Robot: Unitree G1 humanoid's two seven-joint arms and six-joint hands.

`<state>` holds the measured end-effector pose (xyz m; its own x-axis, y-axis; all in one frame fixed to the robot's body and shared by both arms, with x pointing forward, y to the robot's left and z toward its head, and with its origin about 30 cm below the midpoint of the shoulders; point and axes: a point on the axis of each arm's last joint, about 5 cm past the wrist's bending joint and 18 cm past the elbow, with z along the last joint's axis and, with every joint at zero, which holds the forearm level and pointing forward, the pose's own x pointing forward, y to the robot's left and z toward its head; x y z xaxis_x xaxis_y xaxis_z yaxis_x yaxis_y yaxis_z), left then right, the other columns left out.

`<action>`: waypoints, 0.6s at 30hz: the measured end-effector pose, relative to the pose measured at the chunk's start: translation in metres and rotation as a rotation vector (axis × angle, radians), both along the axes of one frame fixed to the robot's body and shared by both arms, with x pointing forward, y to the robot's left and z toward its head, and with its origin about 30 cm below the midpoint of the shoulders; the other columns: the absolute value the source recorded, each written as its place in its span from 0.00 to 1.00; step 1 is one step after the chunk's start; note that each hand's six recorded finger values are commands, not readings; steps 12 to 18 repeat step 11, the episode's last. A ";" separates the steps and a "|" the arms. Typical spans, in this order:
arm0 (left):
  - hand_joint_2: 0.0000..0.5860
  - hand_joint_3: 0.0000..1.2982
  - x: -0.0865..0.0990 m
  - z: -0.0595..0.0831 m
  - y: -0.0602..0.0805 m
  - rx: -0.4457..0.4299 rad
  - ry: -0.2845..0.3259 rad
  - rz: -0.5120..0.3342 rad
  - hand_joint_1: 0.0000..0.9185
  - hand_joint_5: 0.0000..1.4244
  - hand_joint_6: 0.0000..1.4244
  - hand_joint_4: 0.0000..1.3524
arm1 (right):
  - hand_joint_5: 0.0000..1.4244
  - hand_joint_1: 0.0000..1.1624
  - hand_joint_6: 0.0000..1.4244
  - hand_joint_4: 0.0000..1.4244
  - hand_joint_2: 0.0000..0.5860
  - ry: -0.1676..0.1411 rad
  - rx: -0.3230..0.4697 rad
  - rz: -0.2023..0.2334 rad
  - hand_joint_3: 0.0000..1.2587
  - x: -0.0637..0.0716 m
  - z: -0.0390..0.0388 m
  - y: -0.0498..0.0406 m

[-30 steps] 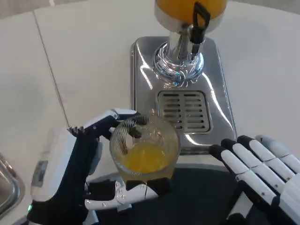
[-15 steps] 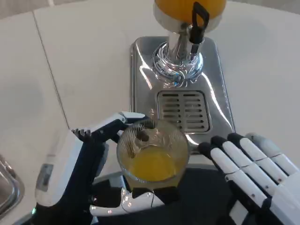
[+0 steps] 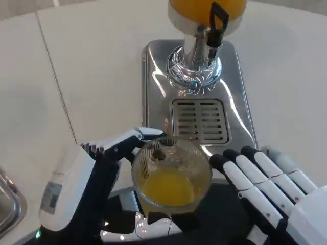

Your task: Grasp the cup under the faucet to collect the drink, then remove the cup.

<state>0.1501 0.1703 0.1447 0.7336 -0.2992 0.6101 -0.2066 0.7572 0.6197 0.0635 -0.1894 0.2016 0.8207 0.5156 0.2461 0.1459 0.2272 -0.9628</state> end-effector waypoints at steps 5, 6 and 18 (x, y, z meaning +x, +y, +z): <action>0.00 0.90 0.000 -0.001 0.002 0.004 0.001 0.008 0.85 0.91 1.00 0.88 | 0.00 0.00 0.00 0.00 0.98 0.003 0.005 0.006 0.00 0.000 -0.0005 0.0011; 0.00 0.90 0.000 -0.001 0.002 0.004 0.001 0.009 0.85 0.91 1.00 0.88 | 0.00 0.00 0.00 0.00 0.98 0.003 0.005 0.006 0.00 0.000 -0.0005 0.0012; 0.00 0.90 -0.001 -0.002 0.002 -0.001 0.006 0.011 0.85 0.91 1.00 0.88 | 0.00 0.00 0.00 0.00 0.99 0.007 0.007 0.008 0.00 0.001 -0.0014 0.0029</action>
